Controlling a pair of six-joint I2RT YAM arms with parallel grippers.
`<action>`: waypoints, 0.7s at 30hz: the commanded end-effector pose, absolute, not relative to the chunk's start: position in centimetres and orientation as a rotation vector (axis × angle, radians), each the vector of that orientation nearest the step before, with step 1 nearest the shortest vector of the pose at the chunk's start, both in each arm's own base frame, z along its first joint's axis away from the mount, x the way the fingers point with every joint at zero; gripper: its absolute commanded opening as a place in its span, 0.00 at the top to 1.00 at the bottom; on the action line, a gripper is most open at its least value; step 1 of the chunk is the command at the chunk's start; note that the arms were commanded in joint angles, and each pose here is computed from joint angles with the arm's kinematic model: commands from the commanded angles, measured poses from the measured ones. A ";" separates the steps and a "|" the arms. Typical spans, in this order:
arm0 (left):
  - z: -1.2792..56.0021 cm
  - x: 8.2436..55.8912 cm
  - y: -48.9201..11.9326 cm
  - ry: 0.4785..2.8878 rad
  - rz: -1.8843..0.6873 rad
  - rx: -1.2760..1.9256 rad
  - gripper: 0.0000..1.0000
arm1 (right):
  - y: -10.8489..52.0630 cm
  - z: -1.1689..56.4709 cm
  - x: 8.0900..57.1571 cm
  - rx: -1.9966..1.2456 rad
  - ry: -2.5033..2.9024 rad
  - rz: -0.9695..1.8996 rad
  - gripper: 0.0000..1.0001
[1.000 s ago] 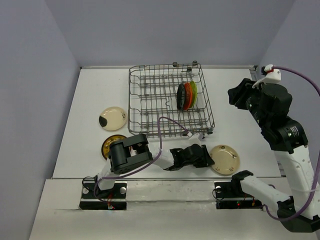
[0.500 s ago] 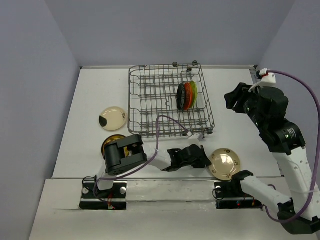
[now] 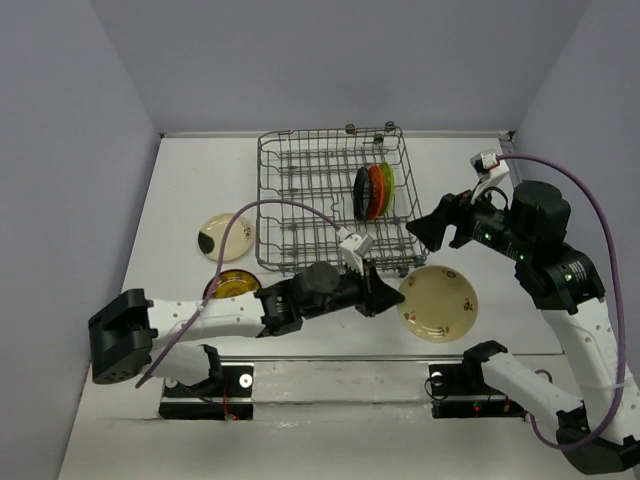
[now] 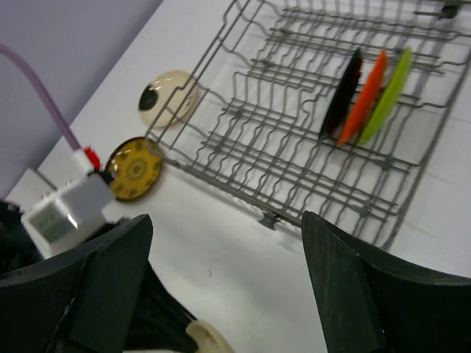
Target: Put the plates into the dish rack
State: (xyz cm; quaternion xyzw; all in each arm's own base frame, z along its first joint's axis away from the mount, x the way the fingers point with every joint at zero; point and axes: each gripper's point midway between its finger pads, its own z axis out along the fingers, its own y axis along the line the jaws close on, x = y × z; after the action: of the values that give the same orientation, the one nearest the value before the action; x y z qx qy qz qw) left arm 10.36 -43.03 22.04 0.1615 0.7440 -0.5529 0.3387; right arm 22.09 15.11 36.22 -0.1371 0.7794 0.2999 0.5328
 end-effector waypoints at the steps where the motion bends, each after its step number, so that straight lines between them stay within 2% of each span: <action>1: 21.4 12.8 -38.2 1.920 -1.342 0.546 0.94 | 18.6 37.2 19.9 -0.565 1.766 0.941 0.11; 4: 21.1 16.1 -34.1 1.942 -1.179 0.494 0.94 | 19.6 36.5 20.2 -0.606 1.769 0.999 0.11; 9: 23.3 17.3 -30.6 1.891 -1.050 0.492 0.95 | 21.3 35.3 20.5 -0.663 1.775 1.099 0.11; 16: 26.4 18.0 -28.9 1.812 -0.998 0.509 0.94 | 21.8 31.1 23.1 -0.638 1.892 1.026 0.11; 21: 29.2 19.0 -27.7 1.754 -0.949 0.498 0.95 | 24.1 29.3 21.2 -0.771 1.904 1.120 0.18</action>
State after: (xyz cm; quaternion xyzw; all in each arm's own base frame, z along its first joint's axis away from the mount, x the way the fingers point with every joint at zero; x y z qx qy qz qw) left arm 18.03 -28.43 23.37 0.2029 0.7758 -0.3886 0.4539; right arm 22.38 22.24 28.98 -0.2521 0.7799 0.4196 0.3900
